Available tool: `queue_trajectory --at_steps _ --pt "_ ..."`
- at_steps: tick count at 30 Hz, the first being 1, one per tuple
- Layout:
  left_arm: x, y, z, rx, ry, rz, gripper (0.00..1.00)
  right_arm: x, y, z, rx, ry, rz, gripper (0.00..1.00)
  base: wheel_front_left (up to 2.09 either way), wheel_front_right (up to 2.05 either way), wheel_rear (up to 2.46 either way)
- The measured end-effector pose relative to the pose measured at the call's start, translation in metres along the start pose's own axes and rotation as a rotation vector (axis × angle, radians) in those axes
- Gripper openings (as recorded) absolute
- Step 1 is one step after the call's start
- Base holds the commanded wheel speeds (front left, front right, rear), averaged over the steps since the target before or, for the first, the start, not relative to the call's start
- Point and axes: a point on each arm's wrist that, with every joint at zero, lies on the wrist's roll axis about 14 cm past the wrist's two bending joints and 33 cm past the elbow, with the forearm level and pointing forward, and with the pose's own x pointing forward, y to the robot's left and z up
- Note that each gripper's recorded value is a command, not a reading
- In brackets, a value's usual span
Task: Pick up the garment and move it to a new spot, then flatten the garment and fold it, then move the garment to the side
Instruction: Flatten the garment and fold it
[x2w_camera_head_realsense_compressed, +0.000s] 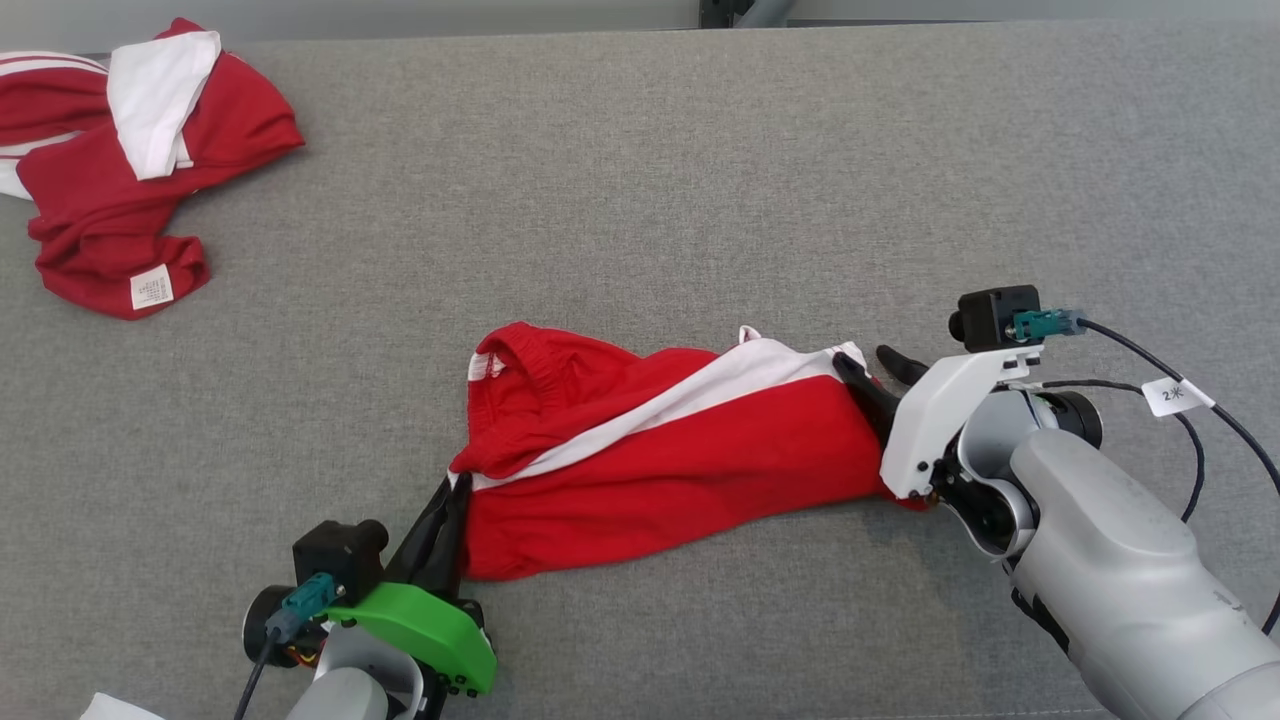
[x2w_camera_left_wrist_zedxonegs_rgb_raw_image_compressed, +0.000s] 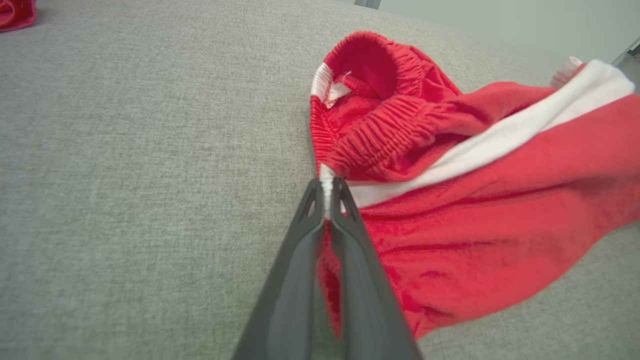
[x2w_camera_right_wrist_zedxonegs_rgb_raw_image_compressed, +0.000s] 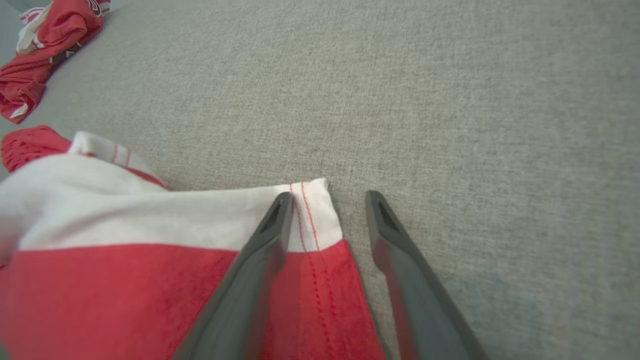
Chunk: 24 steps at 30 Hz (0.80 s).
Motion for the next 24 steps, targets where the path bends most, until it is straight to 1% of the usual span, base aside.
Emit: queue_trajectory --at_steps 2,3,4,6,7,11,14,15,16,17,21,24 --pt "0.001 0.000 0.000 0.000 0.000 0.001 0.00 0.002 0.000 -0.002 -0.014 0.016 0.003 0.62 0.00 0.00 0.00" --pt "0.001 0.001 0.000 0.000 0.000 0.001 0.00 0.003 0.001 -0.002 -0.018 0.022 0.007 0.54 0.00 0.00 0.00" --pt "0.001 0.001 0.000 0.000 0.000 0.002 0.00 0.005 0.003 -0.004 -0.027 0.031 0.011 0.48 0.00 0.00 0.00" --pt "0.001 0.001 -0.001 -0.002 0.003 0.001 0.00 0.006 0.005 -0.007 -0.040 0.049 0.017 0.42 0.00 0.00 0.00" --pt "0.001 0.001 -0.001 -0.003 0.003 0.001 0.00 0.007 0.005 -0.008 -0.049 0.058 0.020 0.36 0.00 0.00 0.00" --pt "0.001 0.001 -0.001 -0.004 0.003 0.003 0.00 0.009 0.005 -0.013 -0.067 0.086 0.018 0.22 0.00 0.00 0.00" --pt "0.002 0.002 -0.002 -0.004 0.006 0.005 0.00 0.011 0.004 -0.017 -0.083 0.112 0.015 0.15 0.00 0.00 0.00" --pt "0.002 0.003 -0.002 -0.004 0.007 0.006 0.00 0.012 0.003 -0.018 -0.084 0.117 0.013 0.11 0.00 0.00 0.00" --pt "0.002 0.003 -0.002 -0.004 0.008 0.007 0.00 0.012 0.003 -0.018 -0.087 0.121 0.012 0.03 0.00 0.00 0.00" --pt "0.002 0.003 -0.003 -0.003 0.008 0.007 0.00 0.013 0.003 -0.019 -0.090 0.125 0.011 0.00 0.00 0.00 0.00" --pt "0.002 0.003 -0.002 -0.002 0.008 0.008 0.00 0.014 0.003 -0.018 -0.092 0.116 0.008 0.00 0.00 0.00 0.00" --pt "0.002 0.003 -0.002 -0.002 0.006 0.007 0.00 0.013 0.002 -0.014 -0.098 0.083 0.005 0.00 0.00 0.00 0.00"
